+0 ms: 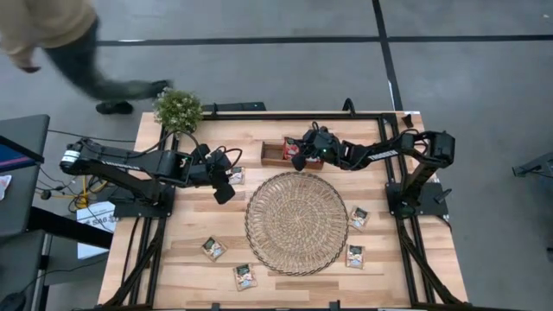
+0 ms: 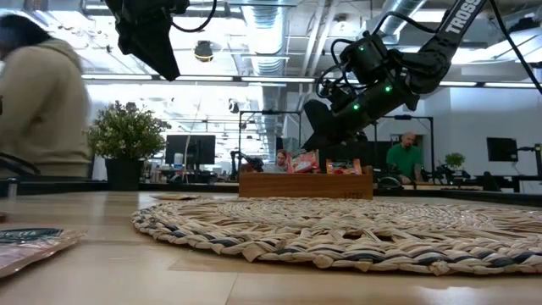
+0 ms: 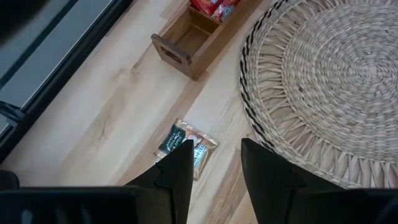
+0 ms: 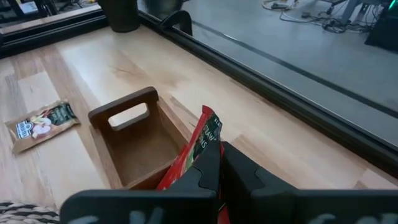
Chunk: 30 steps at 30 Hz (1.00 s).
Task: Pick & Place Tea
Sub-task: Put the red tea bag into the middle section of the wooden organizer, then put the brown tea bag into the left section of the wooden organizer
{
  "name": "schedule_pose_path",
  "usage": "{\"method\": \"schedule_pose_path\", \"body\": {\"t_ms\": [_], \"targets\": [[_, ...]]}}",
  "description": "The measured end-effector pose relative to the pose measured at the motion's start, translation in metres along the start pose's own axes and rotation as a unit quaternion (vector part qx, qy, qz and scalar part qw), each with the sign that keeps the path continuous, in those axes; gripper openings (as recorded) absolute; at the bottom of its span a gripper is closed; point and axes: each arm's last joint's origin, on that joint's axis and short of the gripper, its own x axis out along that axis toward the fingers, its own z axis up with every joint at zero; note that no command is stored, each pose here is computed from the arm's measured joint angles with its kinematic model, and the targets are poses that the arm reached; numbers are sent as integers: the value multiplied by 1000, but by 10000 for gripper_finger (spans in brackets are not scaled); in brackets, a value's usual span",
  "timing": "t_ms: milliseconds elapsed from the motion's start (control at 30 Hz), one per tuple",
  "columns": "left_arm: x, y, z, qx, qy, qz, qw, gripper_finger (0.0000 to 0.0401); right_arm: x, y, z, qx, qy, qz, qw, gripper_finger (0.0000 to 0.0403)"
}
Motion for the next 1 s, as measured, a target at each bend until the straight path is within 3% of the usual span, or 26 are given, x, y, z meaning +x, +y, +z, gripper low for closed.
{"method": "schedule_pose_path", "body": {"t_ms": [500, 1000], "targets": [[0, 0, 0, -1, -1, -1, 1000, 126, 0, -1, -2, -3, 11, -1, 1000, 3], [0, 0, 1, -3, -4, -2, 1000, 126, 0, -1, -2, 2, 11, -2, 1000, 119]]}}
